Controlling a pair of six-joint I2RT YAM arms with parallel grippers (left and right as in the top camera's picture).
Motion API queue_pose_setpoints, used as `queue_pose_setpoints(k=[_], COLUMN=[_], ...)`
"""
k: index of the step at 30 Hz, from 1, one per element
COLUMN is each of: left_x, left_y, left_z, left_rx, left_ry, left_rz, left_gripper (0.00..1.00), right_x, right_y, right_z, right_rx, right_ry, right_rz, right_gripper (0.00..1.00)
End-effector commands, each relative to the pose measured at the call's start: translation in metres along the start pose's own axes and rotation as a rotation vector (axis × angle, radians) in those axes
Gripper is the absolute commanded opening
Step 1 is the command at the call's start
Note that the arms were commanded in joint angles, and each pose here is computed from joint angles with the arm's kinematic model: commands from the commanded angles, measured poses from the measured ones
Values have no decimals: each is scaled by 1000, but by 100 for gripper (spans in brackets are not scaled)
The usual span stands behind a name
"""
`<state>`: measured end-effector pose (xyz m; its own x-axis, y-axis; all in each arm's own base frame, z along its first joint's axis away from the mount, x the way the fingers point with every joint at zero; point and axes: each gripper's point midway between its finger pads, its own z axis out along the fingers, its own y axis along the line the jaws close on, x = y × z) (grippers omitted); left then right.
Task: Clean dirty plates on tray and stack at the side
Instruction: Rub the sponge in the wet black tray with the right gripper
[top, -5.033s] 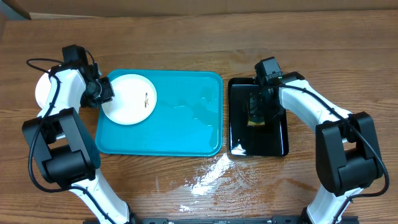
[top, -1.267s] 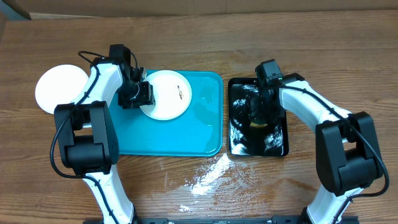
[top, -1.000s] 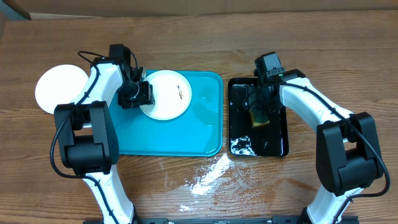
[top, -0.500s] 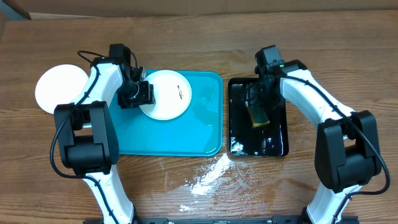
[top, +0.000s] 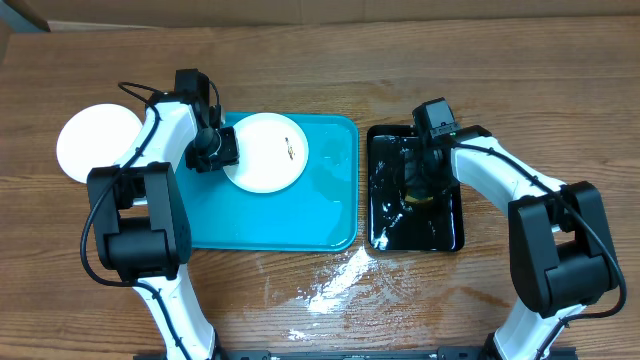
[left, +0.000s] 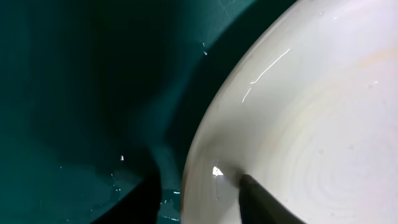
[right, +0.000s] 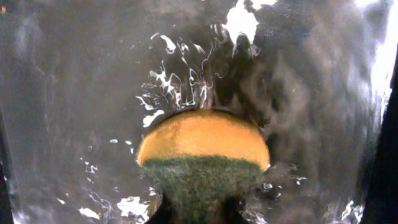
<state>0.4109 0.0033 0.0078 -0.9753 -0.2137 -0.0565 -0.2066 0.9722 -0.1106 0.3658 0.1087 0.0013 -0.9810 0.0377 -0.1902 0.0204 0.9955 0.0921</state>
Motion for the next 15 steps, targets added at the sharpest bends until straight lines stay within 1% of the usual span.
queue_pose_setpoints(k=[1,5,6,8,9,10,12,15], left_x=[5,5,5,6,6,6,7,7], left_y=[0,0,0,0,0,0,0,0], left_z=[8,8,8,7,7,7,6,-1], left_rx=[-10,-9,-9,-10,-11,-10,-10,-10], left_ry=[21,20,22,25,27,26,26,20], left_rz=[-8,4,6,13,14,14,17,18], left_gripper=[33,29,24,9,4,4,4,4], right_x=[4,-13,-14,-12,-10,-13,-12,1], right_y=[7,18,19,16,6,-8,-15,0], right_z=[-8,-45,-56,-65,-66,-66,-66,-66], right_rx=[-37,-71,-68,-46,8,89,133,46], right_ry=[43,26,32,49,47,25,19,86], right_rz=[1,-1,-1,3,31,88,137,99], right_gripper=[4,4,4,4,4,4,4,4])
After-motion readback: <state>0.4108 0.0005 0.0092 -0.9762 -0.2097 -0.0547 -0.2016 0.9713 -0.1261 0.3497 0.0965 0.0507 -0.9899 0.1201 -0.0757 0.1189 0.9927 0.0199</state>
